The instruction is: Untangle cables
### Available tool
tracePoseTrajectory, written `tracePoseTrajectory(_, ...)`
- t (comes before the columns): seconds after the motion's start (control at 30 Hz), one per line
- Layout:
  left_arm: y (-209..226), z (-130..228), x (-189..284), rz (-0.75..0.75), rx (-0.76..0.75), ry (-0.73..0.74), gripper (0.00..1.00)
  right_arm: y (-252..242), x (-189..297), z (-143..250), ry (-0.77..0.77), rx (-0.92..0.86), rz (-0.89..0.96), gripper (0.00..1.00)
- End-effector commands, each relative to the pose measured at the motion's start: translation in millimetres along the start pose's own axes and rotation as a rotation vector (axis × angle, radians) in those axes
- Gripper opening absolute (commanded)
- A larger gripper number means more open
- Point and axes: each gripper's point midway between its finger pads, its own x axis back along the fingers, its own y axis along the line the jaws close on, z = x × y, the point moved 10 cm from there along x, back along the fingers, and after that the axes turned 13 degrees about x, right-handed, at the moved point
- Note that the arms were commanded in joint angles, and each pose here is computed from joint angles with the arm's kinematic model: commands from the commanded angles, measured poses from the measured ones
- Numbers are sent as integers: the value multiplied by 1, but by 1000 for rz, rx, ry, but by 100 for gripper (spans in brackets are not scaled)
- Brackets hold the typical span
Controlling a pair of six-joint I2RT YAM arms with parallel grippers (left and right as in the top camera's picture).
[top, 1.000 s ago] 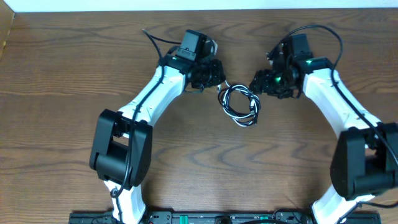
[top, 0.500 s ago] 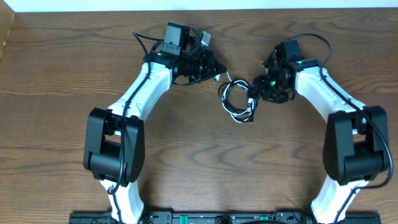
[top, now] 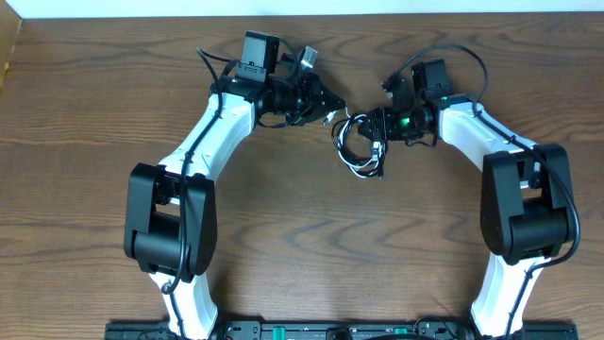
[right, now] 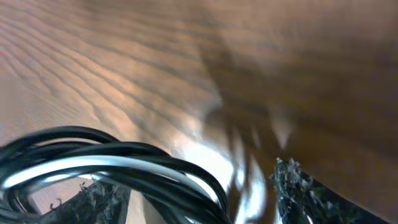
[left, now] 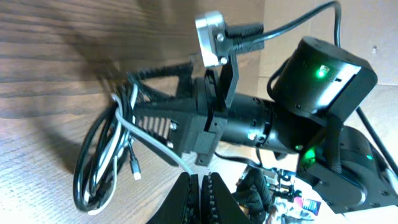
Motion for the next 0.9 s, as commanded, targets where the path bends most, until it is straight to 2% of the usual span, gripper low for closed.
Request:
tracePoseTrajectory(0.0,-9,4,5,44,-14,33,7,-3,-19,6,10,34,-38,55)
tracePoseTrajectory(0.07,-8,4,5,43,-17,29,7,-4,-21,7,12,15,-40,37)
tracePoseTrajectory(0.1,-8,3,6,36,-18,20,7,-4,-21,7,13,15,-40,32)
tracePoseTrajectory(0.2,-5,-1,7,3,-15,-28,7,-4,-22,3,-11,-21,-41,25)
tracePoseTrajectory(0.3,-4,-3,8,-5,-14,-39,7,-2,-22,2,-21,-27,-67,4)
tracePoseTrajectory(0.33,-3,-3,8,-14,-13,-51,7,-2,-22,2,-21,-31,-66,1)
tracePoseTrajectory(0.43,2,-7,8,-77,-7,-115,8,-2,-15,4,2,-76,-63,1)
tracePoseTrajectory(0.53,17,-10,10,-233,-10,-214,13,2,4,2,7,-102,-58,1)
tracePoseTrajectory(0.63,25,-8,9,-341,-15,-252,17,16,30,-3,-1,-117,-45,1)
tracePoseTrajectory(0.73,26,-3,-1,-431,-76,-289,26,24,51,-4,8,-206,9,1)
tracePoseTrajectory(0.87,26,4,-20,-578,-134,-379,31,19,55,7,70,-297,128,1)
